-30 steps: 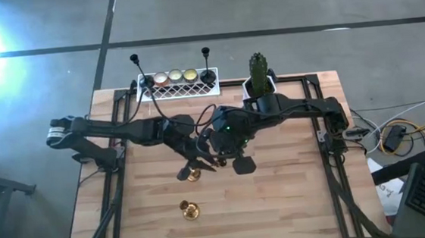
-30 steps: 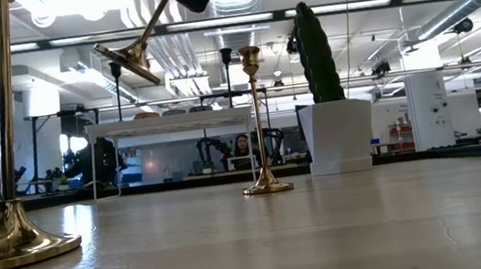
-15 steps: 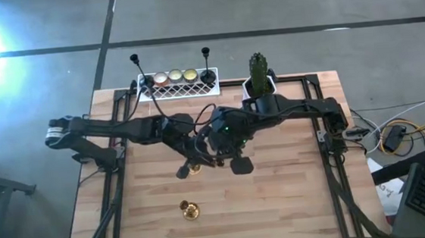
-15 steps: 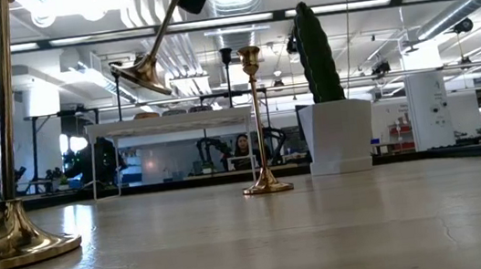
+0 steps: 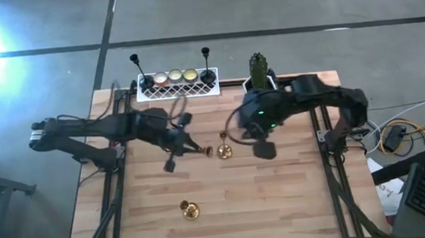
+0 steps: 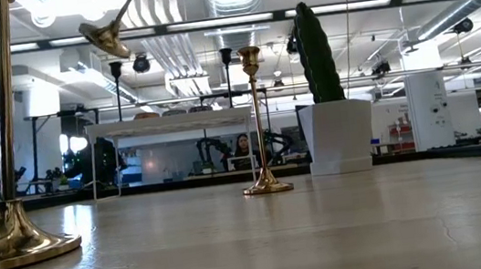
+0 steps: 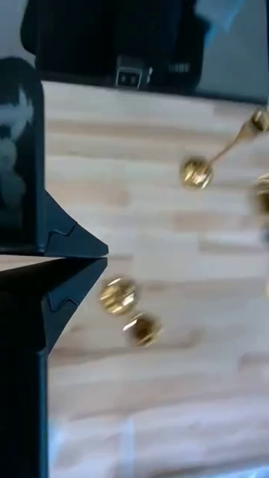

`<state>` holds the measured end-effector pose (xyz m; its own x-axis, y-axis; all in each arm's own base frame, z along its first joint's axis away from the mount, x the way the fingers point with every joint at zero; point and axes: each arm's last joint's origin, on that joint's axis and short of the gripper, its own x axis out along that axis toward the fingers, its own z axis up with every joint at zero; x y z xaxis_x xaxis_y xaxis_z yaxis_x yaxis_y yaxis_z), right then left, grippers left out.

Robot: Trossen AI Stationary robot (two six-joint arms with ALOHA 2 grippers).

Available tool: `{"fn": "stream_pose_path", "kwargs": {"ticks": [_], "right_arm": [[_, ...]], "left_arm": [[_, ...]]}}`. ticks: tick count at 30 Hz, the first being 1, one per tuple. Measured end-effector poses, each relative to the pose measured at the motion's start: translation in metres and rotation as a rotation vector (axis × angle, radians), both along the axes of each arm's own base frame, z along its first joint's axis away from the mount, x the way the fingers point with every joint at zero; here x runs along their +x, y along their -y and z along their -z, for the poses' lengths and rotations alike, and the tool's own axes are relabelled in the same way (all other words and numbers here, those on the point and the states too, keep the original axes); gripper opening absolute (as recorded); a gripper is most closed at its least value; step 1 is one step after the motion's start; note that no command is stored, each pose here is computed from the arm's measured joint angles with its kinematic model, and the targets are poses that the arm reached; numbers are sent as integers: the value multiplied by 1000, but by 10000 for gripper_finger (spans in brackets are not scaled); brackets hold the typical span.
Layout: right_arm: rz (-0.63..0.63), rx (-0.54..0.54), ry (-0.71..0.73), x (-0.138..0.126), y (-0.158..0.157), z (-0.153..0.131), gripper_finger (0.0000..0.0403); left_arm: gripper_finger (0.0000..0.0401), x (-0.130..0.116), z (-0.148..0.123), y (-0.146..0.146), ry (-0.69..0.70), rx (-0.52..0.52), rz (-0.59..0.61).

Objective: Pick & Place candle stick holders
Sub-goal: Put the bottom right golden candle holder on the shelf

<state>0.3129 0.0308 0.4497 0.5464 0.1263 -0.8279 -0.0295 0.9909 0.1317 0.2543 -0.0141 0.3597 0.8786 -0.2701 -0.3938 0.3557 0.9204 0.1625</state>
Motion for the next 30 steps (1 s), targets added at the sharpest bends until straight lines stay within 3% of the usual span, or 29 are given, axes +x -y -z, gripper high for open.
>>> {"fn": "stream_pose_path", "kwargs": {"ticks": [6,10,18,22,30], "right_arm": [[176,-114,-30,-43,-2,-13,8],[256,-223,-56,-56,-5,-1,8],[367,-208,-151,-92,1,42,8],[416,-231,-92,-108,6,66,8],[536,-307,108,-126,13,115,8]], "left_arm": [[20,-18,-22,-10,155,90,-299],[20,-26,-31,-18,297,102,-482],[20,-48,-29,-41,538,21,-823],[20,-61,-19,-47,699,-28,-901],[20,-75,19,-53,895,10,-1175]]}}
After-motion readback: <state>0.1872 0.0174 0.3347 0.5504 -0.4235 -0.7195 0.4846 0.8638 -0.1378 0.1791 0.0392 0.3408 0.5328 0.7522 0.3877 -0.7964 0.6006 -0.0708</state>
